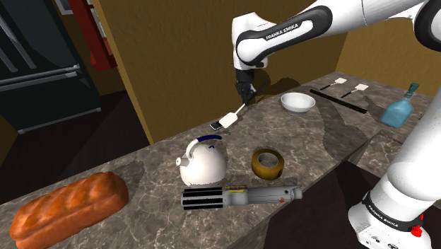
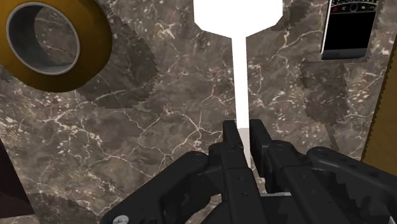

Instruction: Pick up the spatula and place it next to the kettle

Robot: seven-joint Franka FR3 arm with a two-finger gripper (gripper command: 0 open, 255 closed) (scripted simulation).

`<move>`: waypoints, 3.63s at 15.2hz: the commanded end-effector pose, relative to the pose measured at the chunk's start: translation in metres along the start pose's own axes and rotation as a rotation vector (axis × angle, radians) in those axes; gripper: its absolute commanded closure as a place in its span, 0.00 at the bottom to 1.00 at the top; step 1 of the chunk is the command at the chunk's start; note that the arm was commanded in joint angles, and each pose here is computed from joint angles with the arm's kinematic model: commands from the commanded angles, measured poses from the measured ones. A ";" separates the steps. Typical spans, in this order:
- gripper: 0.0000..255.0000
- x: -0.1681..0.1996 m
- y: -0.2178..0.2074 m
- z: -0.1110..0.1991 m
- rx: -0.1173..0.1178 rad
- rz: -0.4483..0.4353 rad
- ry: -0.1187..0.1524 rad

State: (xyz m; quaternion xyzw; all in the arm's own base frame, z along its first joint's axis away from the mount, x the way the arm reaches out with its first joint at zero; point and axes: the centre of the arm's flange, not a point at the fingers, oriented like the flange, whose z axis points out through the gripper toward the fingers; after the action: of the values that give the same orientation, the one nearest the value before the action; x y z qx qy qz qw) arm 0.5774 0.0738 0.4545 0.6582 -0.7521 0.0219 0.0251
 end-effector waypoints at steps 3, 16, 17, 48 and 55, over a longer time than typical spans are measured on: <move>1.00 -0.002 0.000 0.021 0.001 0.000 0.000; 1.00 -0.007 0.000 0.090 0.001 0.000 0.000; 1.00 -0.007 0.000 0.095 0.001 0.000 0.000; 0.00 -0.013 0.000 0.187 0.000 0.000 0.000; 0.00 -0.013 0.000 0.137 0.001 0.000 0.000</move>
State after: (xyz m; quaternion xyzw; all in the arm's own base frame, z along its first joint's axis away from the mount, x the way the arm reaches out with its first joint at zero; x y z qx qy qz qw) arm 0.5782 0.0778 0.3154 0.6582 -0.7521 0.0223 0.0246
